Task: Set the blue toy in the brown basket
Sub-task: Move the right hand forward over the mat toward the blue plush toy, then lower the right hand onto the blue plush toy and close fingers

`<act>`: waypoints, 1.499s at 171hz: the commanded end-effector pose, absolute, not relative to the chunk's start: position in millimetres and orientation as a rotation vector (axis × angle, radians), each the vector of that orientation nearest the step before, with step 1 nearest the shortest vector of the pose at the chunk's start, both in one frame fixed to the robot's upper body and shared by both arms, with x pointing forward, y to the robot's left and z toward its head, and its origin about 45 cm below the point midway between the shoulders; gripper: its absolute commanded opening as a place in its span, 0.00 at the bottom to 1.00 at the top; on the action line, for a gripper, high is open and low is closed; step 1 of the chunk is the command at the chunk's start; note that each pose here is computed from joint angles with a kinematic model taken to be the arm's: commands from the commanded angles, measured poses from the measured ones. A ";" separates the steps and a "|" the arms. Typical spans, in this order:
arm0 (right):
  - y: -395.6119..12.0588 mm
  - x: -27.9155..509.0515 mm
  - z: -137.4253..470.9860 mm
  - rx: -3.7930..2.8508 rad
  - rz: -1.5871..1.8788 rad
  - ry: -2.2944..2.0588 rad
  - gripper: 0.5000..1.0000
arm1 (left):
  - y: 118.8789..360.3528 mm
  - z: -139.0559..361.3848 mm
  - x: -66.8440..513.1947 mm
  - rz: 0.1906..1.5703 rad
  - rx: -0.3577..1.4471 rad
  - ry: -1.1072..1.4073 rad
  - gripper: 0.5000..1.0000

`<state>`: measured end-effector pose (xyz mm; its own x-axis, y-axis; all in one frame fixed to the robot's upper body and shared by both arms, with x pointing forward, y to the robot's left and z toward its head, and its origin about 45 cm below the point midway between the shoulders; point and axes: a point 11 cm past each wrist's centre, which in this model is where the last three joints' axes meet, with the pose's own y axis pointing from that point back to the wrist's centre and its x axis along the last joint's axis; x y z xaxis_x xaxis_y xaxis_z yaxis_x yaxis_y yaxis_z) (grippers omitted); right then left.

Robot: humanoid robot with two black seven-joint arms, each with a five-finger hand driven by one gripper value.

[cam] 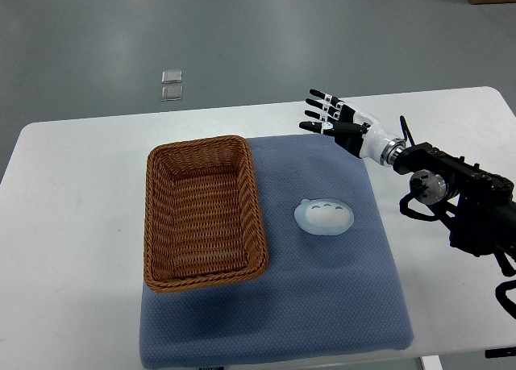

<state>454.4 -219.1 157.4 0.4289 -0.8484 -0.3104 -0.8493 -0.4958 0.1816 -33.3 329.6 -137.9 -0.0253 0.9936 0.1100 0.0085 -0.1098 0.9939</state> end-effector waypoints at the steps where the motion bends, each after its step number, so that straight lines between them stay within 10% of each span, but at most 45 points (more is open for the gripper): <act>1: -215.8 453.4 156.5 -2.669 0.570 1.564 0.97 | 330.0 -137.9 -33.3 1.310 1.284 1.179 1.00; 256: -244.5 385.7 229.1 -3.564 -1.371 0.671 0.97 | 329.6 -137.9 -31.3 1.313 1.280 1.178 1.00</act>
